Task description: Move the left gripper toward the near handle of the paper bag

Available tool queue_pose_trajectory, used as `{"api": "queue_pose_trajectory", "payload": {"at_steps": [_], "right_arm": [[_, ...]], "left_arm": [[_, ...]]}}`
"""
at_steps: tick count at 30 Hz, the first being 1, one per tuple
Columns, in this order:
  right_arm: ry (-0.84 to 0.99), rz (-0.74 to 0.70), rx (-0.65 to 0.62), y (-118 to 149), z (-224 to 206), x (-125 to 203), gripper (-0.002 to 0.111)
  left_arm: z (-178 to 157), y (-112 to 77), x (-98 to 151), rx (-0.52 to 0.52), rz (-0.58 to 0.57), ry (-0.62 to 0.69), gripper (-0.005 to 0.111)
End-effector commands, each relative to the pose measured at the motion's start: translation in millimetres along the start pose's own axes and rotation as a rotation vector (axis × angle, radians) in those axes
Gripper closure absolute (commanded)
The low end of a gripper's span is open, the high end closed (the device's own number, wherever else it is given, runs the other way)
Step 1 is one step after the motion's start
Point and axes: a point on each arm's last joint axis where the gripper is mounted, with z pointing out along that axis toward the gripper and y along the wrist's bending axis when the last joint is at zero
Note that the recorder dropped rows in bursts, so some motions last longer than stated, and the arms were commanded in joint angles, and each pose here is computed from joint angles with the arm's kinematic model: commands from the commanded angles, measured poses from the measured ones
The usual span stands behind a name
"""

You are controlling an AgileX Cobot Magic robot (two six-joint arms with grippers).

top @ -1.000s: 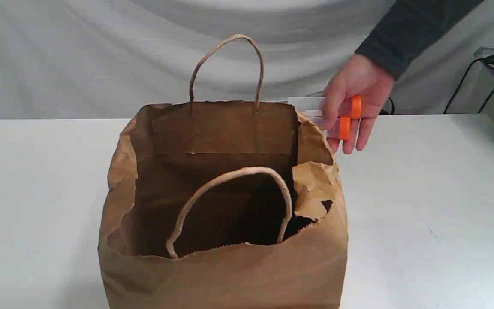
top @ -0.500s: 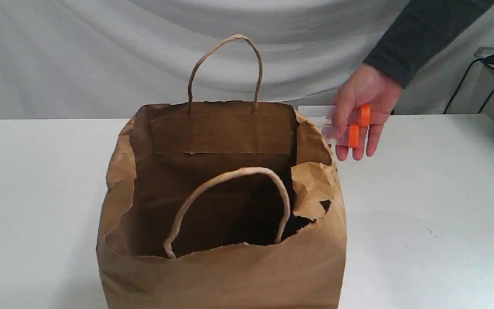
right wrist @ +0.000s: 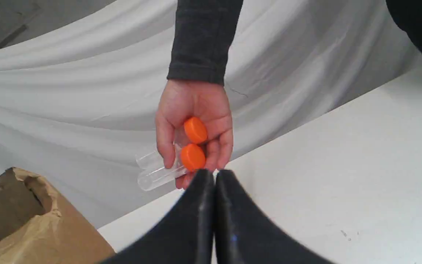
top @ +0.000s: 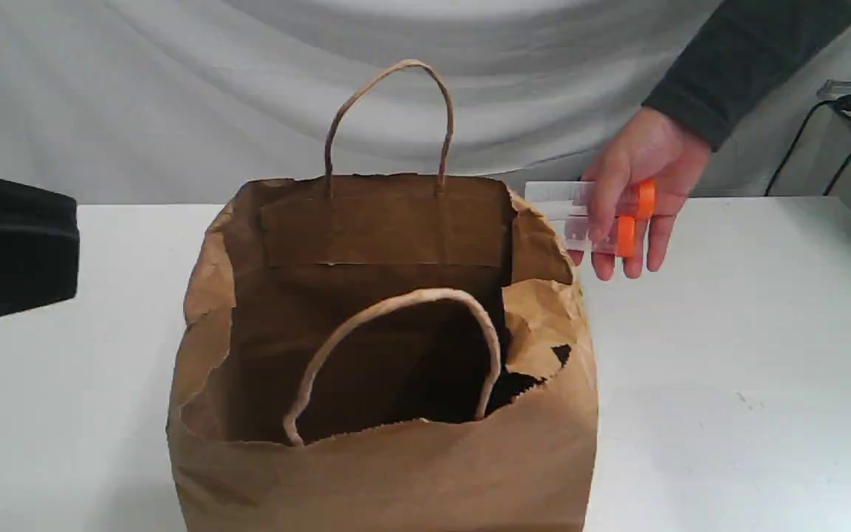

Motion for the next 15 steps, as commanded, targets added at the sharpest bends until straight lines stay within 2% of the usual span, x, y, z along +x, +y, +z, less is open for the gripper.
{"api": "queue_pose_trajectory", "payload": {"at_steps": [1, 3, 8, 15], "right_arm": [[0.007, -0.021, -0.001, -0.5, -0.1, 1.5, 0.108], [0.007, -0.021, -0.001, -0.5, -0.1, 1.5, 0.108], [0.007, -0.021, -0.001, -0.5, -0.1, 1.5, 0.108], [0.007, -0.021, -0.001, -0.5, -0.1, 1.5, 0.108]], "left_arm": [[3.3, -8.1, -2.3, 0.065, 0.021, -0.010, 0.061], [5.9, -12.4, -2.8, 0.093, 0.026, -0.008, 0.056], [15.5, -16.9, -5.6, 0.089, 0.067, -0.015, 0.056], [47.1, -18.7, -3.3, 0.174, 0.063, 0.028, 0.056]]}}
